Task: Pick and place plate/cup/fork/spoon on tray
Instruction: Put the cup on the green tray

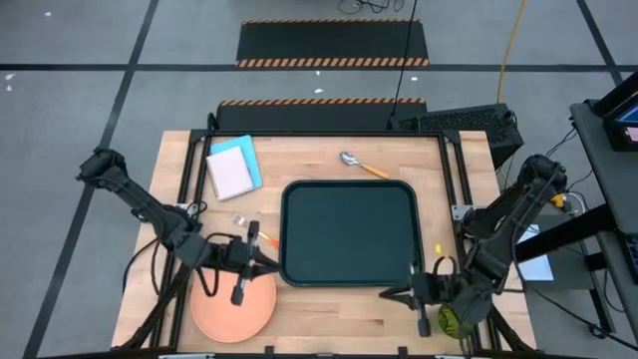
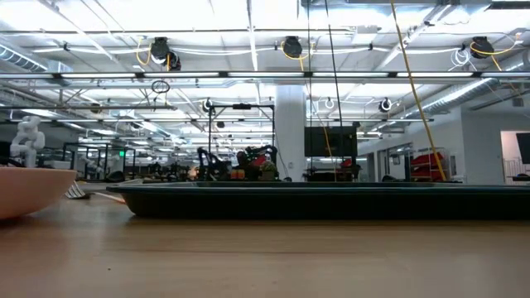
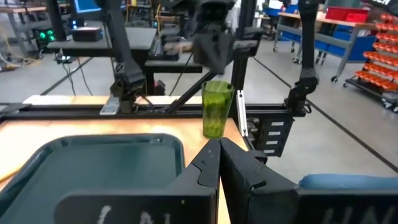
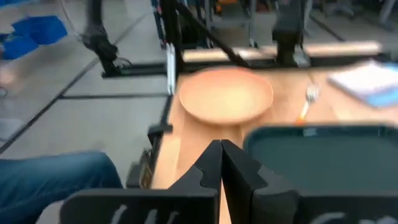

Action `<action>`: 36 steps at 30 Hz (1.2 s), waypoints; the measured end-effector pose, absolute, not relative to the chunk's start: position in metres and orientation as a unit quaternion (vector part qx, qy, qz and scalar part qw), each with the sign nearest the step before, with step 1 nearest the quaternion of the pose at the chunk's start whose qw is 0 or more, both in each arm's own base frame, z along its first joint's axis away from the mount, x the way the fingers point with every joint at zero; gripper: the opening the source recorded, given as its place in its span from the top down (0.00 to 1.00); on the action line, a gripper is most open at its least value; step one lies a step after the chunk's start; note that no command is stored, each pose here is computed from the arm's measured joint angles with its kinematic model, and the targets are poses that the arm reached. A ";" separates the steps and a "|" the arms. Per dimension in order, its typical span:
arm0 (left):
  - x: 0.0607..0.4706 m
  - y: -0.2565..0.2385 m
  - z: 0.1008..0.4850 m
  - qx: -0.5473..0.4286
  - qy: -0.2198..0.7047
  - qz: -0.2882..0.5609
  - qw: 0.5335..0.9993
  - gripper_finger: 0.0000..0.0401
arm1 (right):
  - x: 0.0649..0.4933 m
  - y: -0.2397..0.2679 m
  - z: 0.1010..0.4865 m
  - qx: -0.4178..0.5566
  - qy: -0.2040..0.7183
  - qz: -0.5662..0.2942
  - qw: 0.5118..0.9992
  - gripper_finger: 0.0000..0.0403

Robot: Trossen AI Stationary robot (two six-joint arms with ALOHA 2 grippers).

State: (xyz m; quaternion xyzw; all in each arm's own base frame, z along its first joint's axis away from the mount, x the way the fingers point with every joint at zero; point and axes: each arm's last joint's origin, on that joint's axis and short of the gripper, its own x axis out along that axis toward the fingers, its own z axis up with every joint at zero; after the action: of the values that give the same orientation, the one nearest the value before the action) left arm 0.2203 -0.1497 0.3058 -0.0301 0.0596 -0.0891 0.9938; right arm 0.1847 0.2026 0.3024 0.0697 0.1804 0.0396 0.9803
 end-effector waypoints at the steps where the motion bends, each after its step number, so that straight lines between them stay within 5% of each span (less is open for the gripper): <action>1: 0.224 -0.154 0.307 -0.024 0.061 -0.091 0.994 0.97 | 0.183 0.203 0.301 0.077 0.188 0.037 0.979 1.00; 10: 0.253 -0.179 0.313 0.003 0.088 -0.096 0.991 0.97 | 0.174 0.199 0.332 0.132 0.305 0.040 0.942 1.00; 16: 0.257 -0.181 0.310 0.012 0.098 -0.096 0.990 0.97 | 0.174 0.214 0.357 0.204 0.443 0.065 0.870 1.00; 25: 0.257 -0.181 0.310 0.021 0.097 -0.098 0.990 0.97 | 0.175 0.244 0.355 0.307 0.607 -0.062 0.731 1.00; 36: 0.257 -0.181 0.310 0.020 0.097 -0.100 0.990 0.97 | 0.180 0.271 0.332 0.339 0.655 -0.147 0.659 0.97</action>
State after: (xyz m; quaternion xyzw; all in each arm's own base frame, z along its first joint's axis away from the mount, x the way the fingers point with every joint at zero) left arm 0.2566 -0.1815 0.3100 0.0196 0.0974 -0.1004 0.9900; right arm 0.1799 0.2707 0.3320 0.3386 0.6552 -0.1471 0.6592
